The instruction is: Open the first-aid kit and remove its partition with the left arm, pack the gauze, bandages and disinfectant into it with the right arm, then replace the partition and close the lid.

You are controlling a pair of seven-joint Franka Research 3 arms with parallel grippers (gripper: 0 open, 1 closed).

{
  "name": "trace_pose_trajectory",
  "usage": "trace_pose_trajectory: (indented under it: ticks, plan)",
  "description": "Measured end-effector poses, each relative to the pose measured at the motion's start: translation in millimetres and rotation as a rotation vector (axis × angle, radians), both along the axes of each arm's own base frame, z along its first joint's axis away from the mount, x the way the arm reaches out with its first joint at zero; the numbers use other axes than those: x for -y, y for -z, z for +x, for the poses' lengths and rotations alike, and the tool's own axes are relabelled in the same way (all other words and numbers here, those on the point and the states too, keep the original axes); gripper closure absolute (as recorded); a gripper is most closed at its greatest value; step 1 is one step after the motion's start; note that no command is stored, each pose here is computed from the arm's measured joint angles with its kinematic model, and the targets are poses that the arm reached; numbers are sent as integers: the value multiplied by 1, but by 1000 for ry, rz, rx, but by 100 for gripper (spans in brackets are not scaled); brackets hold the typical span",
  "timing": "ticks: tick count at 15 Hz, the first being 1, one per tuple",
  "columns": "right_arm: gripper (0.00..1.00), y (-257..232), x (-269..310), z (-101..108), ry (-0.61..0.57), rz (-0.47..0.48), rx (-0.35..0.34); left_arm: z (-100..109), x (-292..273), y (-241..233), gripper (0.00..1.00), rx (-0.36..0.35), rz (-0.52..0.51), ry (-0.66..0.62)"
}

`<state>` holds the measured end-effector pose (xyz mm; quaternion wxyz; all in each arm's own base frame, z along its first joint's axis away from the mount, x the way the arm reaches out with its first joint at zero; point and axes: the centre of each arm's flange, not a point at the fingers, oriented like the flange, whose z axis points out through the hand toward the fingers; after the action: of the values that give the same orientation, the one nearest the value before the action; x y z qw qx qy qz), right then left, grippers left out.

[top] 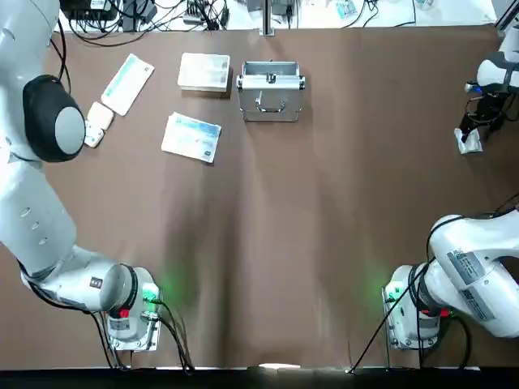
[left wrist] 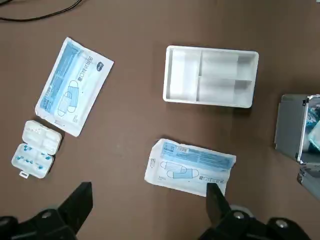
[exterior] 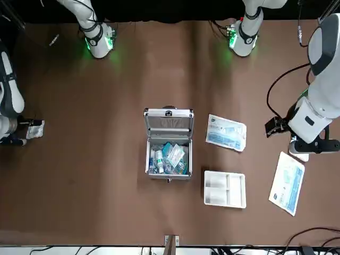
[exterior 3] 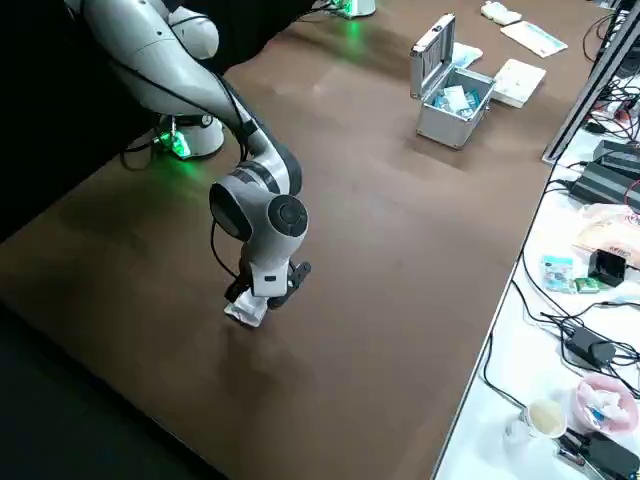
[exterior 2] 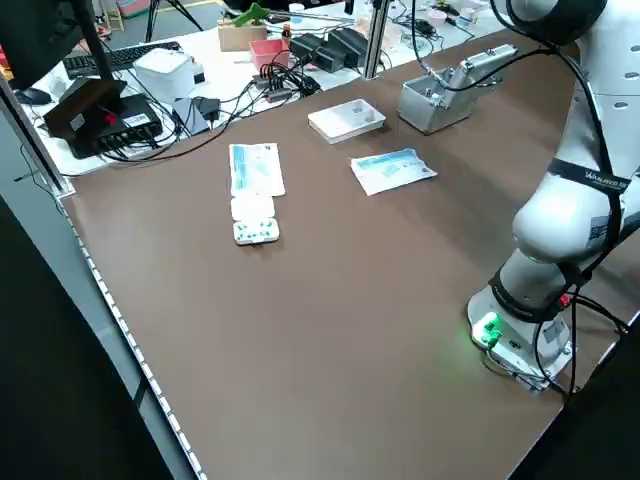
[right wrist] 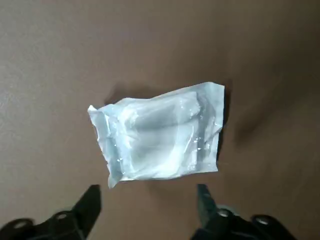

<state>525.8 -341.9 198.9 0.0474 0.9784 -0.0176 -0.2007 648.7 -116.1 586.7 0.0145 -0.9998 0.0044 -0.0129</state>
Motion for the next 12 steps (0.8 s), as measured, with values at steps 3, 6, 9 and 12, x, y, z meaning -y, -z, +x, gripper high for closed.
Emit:
trace_pose_trajectory:
  ticks: [3, 6, 9, 12]
  plan:
    - [22, 7, -4, -1, -10, 7, 0, 0, 0, 0, 0, 0, 0, 0]
    - [30, 19, -5, -2, -14, 16, 9, 0, 0, 0, 0, 0, 0, 0]
    - [41, 27, -4, -4, -21, 14, 2, 0, 0, 0, 0, 0, 0, 0]
    - [52, 29, -5, -4, -26, 14, -2, 0, 0, 0, 0, 0, 0, 0]
